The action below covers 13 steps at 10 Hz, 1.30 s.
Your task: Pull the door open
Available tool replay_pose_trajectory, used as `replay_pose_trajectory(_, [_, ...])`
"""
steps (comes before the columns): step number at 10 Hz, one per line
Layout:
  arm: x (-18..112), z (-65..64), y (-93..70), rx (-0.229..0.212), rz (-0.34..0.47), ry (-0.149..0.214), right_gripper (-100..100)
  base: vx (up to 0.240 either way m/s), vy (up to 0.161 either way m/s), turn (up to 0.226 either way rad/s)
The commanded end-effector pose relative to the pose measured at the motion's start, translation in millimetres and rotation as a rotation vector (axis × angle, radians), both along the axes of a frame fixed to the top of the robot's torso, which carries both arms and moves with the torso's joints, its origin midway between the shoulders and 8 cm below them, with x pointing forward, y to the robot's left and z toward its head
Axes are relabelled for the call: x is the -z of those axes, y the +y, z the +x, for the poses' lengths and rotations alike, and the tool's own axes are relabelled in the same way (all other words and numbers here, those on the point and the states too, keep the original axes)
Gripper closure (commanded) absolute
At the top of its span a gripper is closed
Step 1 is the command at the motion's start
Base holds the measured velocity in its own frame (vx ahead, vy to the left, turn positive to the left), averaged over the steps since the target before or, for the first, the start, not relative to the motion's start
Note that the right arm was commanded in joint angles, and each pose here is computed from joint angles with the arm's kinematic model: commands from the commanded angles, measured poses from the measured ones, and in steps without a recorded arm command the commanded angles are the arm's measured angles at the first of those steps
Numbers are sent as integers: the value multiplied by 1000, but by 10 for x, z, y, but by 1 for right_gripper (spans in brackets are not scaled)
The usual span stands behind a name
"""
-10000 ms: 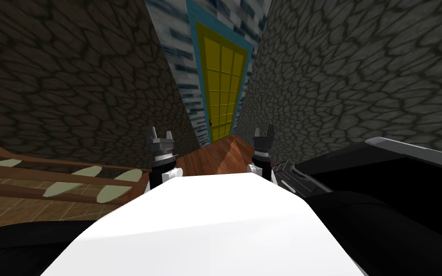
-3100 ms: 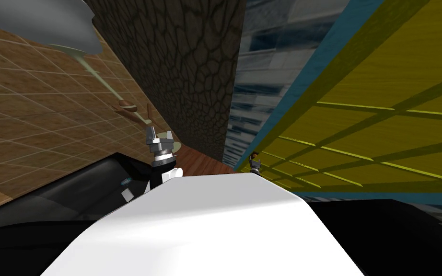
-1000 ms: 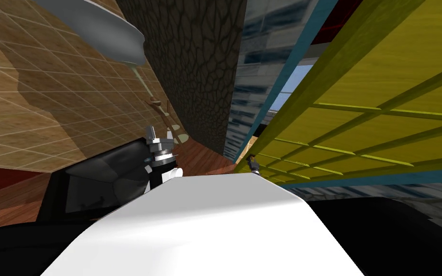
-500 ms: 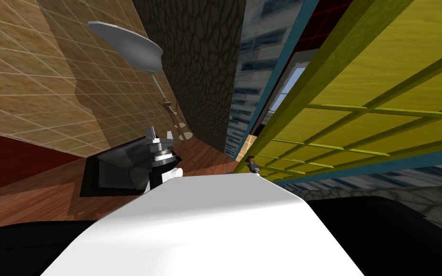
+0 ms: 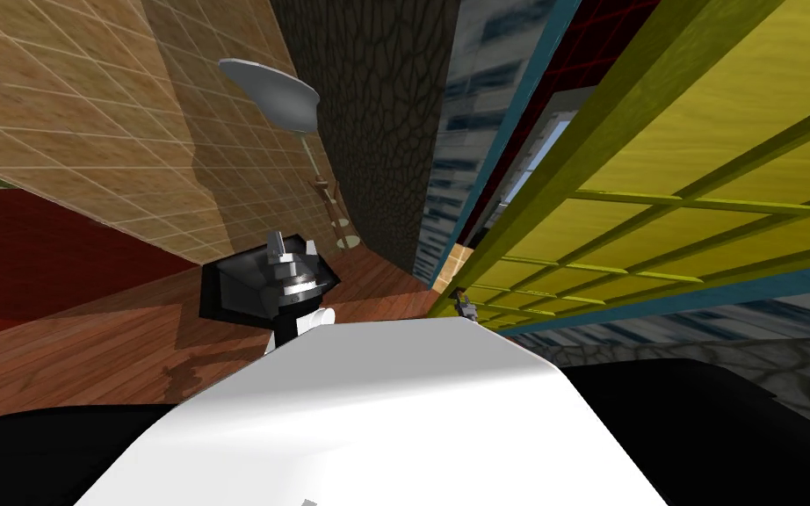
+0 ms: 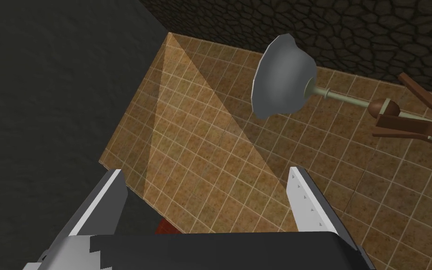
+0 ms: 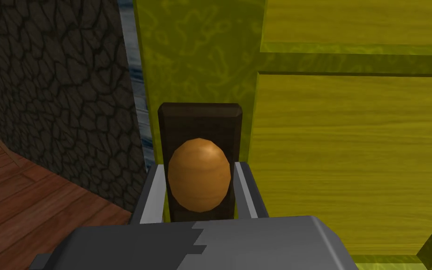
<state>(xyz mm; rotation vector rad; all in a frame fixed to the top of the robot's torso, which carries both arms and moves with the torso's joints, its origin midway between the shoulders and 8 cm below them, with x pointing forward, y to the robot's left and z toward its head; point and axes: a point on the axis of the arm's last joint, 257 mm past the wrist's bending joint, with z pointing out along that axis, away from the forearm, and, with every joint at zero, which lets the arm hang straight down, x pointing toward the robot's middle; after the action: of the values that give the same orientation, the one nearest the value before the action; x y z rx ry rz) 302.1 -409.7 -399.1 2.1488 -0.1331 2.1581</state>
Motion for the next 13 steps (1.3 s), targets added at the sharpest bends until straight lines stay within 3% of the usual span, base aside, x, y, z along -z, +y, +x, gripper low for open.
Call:
replay_pose_trajectory(1, [10,-68,35,-27,4,4,100,-241,-70,108])
replay_pose_trajectory(3, [8,-61,57,-31,5,3,100,-167,-14,60])
replay_pose_trajectory(9, [11,-357,54,-103,4,4,100,-245,-33,158])
replay_pose_trajectory(13, [23,-409,51,-120,5,9,100,-172,-34,102])
